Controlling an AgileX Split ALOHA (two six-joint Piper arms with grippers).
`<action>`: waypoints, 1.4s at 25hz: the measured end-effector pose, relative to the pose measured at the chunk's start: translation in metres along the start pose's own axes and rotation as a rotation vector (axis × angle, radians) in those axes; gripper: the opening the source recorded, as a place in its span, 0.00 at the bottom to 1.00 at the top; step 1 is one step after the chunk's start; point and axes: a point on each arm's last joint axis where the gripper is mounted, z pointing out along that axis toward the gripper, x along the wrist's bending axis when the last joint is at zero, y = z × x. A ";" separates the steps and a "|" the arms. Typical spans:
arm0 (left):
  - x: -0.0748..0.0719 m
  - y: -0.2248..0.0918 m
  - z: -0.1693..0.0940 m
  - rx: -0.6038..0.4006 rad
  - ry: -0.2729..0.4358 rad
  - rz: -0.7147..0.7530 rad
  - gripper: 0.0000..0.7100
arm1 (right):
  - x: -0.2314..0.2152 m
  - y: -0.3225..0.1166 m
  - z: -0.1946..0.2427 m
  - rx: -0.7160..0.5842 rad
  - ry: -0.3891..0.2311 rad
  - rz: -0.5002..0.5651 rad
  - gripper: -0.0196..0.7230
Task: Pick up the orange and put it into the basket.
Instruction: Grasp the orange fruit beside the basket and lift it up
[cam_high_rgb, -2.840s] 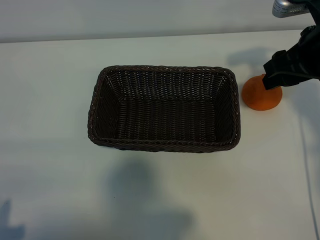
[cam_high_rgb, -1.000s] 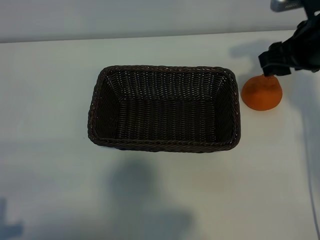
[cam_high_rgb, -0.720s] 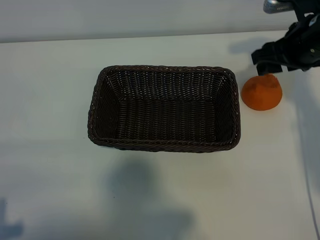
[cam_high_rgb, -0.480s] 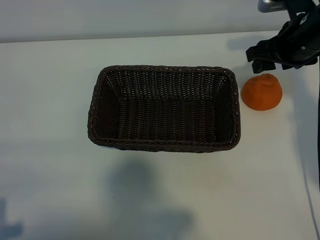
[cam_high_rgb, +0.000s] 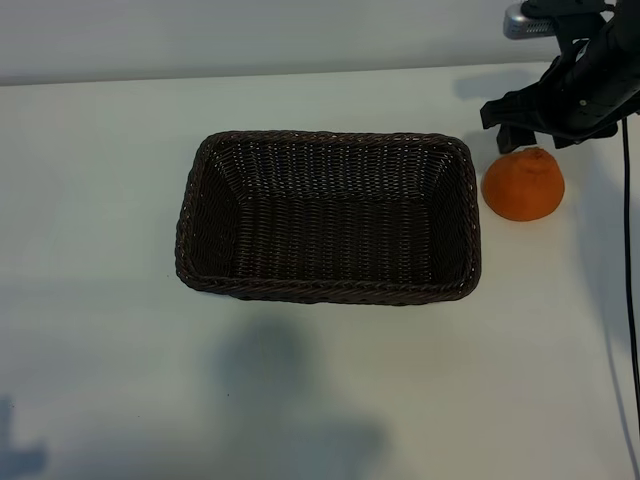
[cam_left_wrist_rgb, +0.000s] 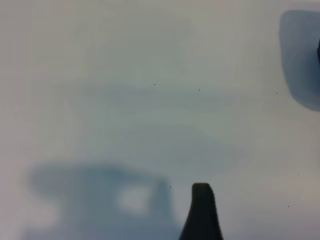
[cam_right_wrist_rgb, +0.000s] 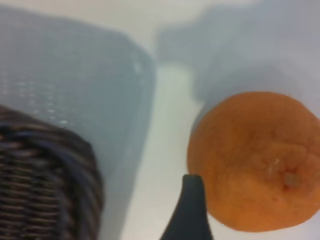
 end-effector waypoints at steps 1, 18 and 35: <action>0.000 0.000 0.000 0.000 0.000 0.000 0.80 | -0.001 0.000 0.002 0.001 -0.013 -0.007 0.83; 0.000 0.000 0.000 0.000 0.000 0.000 0.80 | -0.006 0.005 0.005 -0.040 -0.060 -0.012 0.83; 0.000 0.000 0.000 0.000 0.000 0.000 0.80 | -0.009 -0.003 0.034 0.042 -0.066 -0.010 0.83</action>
